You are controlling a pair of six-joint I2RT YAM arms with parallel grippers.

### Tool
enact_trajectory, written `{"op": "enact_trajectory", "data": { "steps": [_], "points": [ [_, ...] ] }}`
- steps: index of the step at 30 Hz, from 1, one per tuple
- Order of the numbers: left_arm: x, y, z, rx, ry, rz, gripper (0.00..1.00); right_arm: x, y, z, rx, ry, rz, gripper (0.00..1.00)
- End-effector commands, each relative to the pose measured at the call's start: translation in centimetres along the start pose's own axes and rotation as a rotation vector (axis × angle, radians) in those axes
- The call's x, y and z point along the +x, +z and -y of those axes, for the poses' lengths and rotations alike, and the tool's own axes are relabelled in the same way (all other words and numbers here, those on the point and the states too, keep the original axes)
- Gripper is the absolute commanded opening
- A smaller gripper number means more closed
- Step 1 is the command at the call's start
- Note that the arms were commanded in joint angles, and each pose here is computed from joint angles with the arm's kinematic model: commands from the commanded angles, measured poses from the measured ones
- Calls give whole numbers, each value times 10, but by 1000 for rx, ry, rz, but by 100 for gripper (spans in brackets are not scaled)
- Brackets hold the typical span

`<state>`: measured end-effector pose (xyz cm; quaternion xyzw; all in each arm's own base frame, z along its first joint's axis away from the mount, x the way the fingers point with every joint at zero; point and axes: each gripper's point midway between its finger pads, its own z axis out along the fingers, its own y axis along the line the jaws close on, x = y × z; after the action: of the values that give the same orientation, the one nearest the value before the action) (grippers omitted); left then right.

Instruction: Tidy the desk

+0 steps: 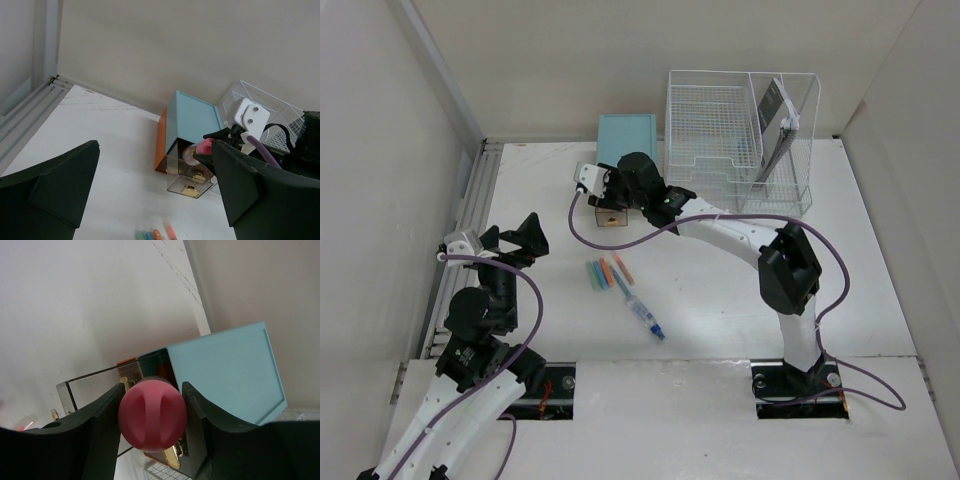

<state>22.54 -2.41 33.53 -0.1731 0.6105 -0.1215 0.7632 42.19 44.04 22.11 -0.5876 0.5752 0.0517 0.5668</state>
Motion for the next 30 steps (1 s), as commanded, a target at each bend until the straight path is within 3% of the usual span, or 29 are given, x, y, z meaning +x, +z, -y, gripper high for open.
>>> {"op": "enact_trajectory", "data": {
  "steps": [1,8,24,30],
  "points": [
    [-7,2,2,-2,-26,31,93,-33,-3,30,81,-11,84,37],
    [-5,2,1,-4,-21,24,93,-33,-5,30,80,-2,84,49],
    [-6,2,-1,-13,-21,26,93,-30,-3,16,62,13,63,60],
    [-8,0,-1,-11,-27,33,93,-28,-3,14,56,13,56,60]
  ]
}}
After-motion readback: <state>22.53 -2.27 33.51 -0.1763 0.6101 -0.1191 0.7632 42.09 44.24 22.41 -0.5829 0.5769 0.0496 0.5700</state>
